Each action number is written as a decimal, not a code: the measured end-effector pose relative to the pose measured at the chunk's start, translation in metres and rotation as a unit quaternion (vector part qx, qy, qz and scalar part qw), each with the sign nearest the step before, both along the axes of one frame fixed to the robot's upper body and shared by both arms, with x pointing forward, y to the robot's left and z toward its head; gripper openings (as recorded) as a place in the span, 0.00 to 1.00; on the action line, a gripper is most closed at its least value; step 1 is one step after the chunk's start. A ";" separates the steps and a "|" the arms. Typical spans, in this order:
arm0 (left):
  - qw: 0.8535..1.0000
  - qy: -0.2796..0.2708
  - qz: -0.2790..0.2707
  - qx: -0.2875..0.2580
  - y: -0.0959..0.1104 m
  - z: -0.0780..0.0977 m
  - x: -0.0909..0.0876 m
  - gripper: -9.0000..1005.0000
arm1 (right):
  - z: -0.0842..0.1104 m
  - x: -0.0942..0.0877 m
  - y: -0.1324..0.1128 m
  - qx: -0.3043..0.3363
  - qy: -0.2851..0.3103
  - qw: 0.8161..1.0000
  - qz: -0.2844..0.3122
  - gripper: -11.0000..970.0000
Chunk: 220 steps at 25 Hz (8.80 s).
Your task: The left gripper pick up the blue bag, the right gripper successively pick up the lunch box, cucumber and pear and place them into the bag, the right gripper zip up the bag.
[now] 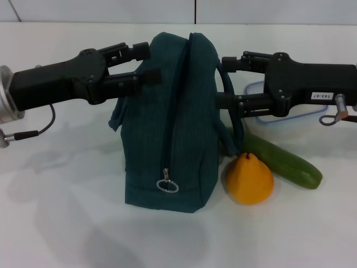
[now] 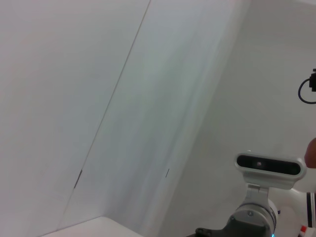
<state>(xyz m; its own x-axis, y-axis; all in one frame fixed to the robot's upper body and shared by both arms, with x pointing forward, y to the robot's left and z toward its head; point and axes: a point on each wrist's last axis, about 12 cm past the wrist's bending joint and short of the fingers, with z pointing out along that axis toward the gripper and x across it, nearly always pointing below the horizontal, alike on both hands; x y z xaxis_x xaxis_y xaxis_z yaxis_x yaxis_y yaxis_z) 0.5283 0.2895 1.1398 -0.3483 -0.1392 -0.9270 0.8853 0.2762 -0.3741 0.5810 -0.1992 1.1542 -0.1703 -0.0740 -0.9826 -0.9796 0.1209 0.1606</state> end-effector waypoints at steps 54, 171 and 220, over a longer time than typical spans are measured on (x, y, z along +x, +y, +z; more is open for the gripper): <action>0.887 0.336 0.074 0.307 -0.039 0.087 0.077 0.73 | -0.025 -0.019 -0.051 0.002 -0.012 0.997 -0.081 0.90; 0.928 0.272 0.014 0.254 -0.041 0.056 0.071 0.05 | -0.140 -0.044 -0.068 0.280 0.413 0.733 -0.463 0.22; 0.929 0.262 0.009 0.261 -0.048 0.069 0.077 0.05 | -0.117 -0.062 -0.089 0.338 0.343 0.777 -0.406 0.11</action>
